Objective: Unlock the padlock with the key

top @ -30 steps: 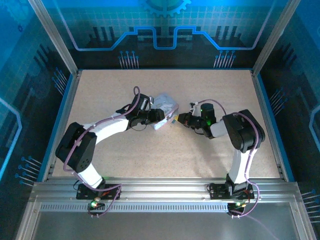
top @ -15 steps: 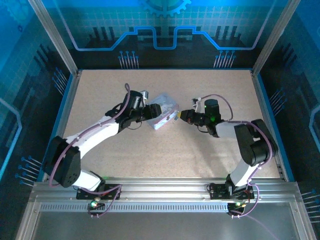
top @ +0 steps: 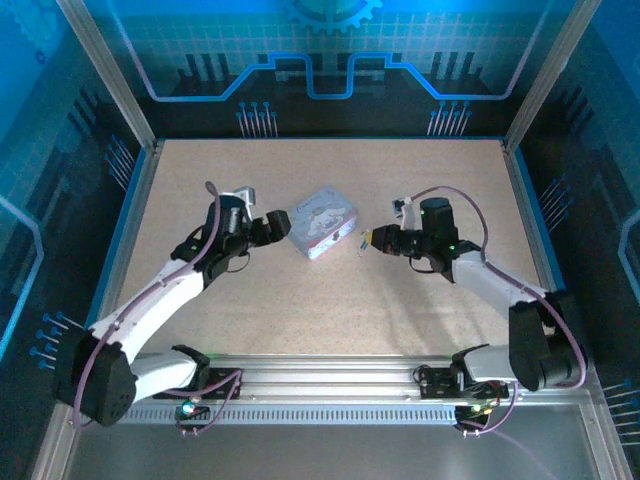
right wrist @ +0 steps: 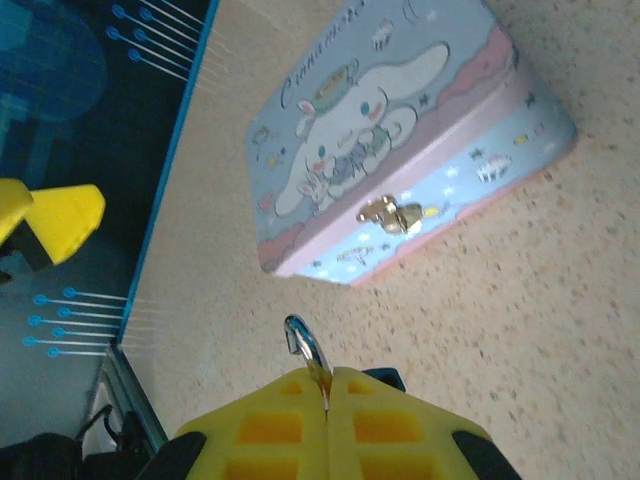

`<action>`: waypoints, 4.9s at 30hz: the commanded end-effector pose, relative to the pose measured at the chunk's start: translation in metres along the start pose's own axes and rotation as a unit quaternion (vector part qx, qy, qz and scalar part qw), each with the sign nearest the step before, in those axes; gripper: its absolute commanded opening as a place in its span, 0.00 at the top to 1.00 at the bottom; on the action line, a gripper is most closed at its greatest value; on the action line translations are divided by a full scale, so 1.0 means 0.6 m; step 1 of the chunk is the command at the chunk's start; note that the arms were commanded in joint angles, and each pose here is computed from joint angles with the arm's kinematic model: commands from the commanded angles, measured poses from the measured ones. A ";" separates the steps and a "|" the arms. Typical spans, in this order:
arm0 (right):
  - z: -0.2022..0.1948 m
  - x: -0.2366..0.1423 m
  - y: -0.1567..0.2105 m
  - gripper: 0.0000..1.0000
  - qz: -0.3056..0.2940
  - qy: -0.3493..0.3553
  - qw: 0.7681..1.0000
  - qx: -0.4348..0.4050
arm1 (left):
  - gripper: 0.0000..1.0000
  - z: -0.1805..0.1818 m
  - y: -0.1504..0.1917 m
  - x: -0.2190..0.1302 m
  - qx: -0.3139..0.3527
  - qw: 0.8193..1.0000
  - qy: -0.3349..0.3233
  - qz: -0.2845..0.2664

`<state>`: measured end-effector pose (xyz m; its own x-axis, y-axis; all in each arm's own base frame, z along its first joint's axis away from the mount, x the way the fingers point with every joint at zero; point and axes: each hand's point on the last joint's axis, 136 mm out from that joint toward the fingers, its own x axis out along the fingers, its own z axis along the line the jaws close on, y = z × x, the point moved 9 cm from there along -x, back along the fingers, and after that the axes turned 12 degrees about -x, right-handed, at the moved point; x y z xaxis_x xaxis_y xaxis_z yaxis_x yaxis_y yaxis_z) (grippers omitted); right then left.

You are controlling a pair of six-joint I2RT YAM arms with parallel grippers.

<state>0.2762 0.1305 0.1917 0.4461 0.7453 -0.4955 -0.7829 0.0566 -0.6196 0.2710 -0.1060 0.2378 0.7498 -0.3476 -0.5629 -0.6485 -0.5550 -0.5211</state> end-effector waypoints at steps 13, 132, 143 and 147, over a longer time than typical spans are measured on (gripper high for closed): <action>0.046 -0.073 0.065 0.93 0.159 0.104 0.982 -0.008 | 0.01 0.058 0.003 -0.027 -0.003 0.998 -0.024 -0.053; 0.013 -0.223 -0.008 0.27 -0.144 0.306 0.918 -0.206 | 0.01 0.085 -0.031 -0.065 -0.045 0.988 -0.063 -0.130; -0.056 -0.236 -0.009 0.00 -0.197 0.356 0.896 -0.176 | 0.01 0.097 -0.048 -0.068 -0.018 0.979 -0.112 -0.172; -0.092 -0.221 0.014 0.00 -0.209 0.374 0.883 -0.193 | 0.01 0.114 -0.054 -0.054 0.021 0.968 -0.155 -0.197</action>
<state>0.2294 0.0019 0.2256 0.9028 0.0918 -0.4202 -0.4130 -0.0873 -0.9065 0.2502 -0.0343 0.2226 0.8501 0.0254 -0.5261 -0.3947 -0.6305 -0.6683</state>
